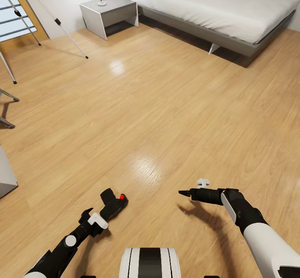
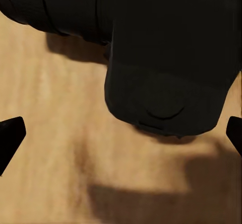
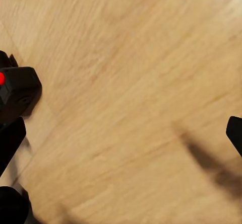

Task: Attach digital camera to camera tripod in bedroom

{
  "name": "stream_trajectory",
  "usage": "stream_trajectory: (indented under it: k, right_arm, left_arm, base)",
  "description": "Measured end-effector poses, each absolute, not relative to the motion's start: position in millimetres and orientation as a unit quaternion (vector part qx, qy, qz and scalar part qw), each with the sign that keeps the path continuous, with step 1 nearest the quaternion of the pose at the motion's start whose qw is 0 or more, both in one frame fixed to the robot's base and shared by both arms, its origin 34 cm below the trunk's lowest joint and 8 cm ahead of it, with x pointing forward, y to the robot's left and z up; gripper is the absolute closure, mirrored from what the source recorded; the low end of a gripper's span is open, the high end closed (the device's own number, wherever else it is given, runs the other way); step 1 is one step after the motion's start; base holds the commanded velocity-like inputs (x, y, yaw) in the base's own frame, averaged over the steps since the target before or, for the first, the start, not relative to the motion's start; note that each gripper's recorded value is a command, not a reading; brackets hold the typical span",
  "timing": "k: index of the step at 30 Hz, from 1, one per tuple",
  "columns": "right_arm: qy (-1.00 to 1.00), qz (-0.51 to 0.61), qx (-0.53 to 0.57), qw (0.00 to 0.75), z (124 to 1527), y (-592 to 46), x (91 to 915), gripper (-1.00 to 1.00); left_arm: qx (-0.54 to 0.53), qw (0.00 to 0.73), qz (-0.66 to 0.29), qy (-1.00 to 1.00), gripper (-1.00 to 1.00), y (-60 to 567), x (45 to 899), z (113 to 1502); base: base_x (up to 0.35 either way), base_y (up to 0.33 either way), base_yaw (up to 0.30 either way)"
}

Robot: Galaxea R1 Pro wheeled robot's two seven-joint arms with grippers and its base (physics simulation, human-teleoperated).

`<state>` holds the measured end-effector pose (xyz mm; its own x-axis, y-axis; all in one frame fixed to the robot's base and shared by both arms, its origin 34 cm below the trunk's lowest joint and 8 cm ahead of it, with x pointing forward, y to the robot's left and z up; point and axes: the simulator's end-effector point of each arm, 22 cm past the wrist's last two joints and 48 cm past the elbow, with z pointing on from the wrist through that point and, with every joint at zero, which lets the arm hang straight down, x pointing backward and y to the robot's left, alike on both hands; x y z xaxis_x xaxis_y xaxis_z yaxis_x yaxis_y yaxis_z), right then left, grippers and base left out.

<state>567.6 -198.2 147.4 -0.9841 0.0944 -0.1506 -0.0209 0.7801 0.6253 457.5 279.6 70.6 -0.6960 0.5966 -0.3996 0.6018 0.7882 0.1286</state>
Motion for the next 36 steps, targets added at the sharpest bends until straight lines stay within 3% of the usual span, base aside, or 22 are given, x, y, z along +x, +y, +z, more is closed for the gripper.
stream_trajectory:
  k: [36]
  right_arm:
    - [0.939, 0.331, 0.020, 0.088, 147.6, -198.0, 568.0, -1.00]
  left_arm:
    - [0.314, 0.208, -0.021, 0.926, -1.00, 257.4, 465.3, 61.5]
  base:
    - [0.000, 0.000, 0.000]
